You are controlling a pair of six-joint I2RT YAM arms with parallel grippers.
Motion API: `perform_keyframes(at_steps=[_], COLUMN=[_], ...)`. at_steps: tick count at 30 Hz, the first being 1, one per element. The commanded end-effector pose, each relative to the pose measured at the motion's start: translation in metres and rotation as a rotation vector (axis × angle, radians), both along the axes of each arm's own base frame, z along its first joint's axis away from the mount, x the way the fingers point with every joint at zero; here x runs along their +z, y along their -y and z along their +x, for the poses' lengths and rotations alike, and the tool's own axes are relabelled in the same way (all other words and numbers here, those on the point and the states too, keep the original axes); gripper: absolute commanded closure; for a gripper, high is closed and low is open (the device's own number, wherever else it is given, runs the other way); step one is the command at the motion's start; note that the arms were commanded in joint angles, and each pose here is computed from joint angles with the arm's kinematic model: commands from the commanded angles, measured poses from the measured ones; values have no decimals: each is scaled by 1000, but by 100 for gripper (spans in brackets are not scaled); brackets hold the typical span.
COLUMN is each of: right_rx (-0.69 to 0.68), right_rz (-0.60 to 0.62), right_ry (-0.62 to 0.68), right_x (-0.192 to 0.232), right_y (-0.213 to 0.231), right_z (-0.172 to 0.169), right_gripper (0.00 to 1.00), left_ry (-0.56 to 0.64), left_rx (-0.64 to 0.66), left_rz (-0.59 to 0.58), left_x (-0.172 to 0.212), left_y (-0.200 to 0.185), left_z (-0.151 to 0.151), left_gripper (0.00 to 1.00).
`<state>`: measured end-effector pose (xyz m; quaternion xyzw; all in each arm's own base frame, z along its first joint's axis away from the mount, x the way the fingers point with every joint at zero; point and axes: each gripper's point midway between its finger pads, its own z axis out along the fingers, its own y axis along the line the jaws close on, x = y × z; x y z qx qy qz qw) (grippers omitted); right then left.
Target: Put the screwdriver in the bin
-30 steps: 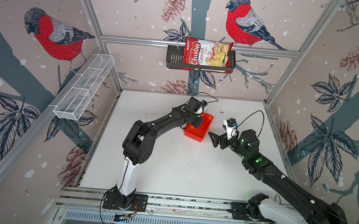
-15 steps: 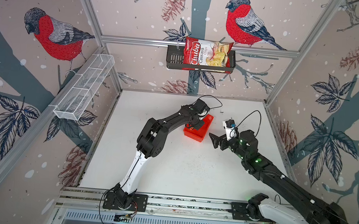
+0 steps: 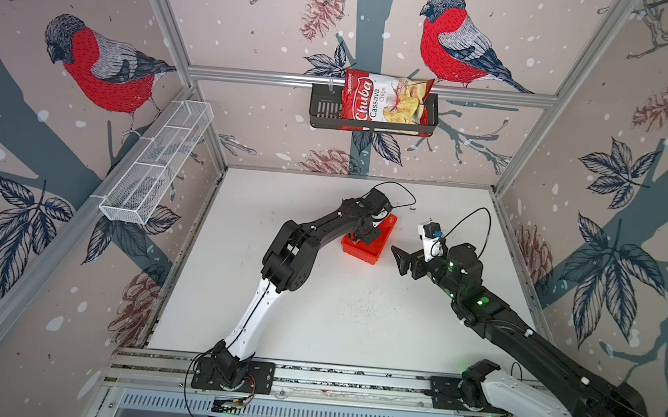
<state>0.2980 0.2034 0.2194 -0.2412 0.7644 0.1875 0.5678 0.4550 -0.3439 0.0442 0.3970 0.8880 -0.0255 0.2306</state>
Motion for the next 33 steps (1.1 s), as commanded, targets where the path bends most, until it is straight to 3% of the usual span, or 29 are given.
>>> perform_keyframes(at_steps=[1, 4, 14, 23, 29, 33], right_rx=[-17, -31, -114, -247, -352, -419], right_rz=[29, 55, 178, 417, 501, 484], right_ry=[33, 51, 93, 124, 150, 172], right_x=[12, 18, 40, 66, 67, 64], right_y=[1, 4, 28, 75, 108, 123], right_z=[2, 2, 5, 18, 30, 38], right_gripper=[0, 0, 0, 0, 0, 0], left_ry=[31, 53, 194, 413, 603, 752], left_rx=[-2, 4, 12, 89, 120, 161], left_rz=[2, -5, -128, -314, -440, -545], left_x=[12, 22, 90, 161, 202, 224], left_y=[0, 1, 9, -8, -43, -79], left_z=[1, 1, 3, -5, -25, -40], left_gripper=[61, 50, 35, 11, 8, 7])
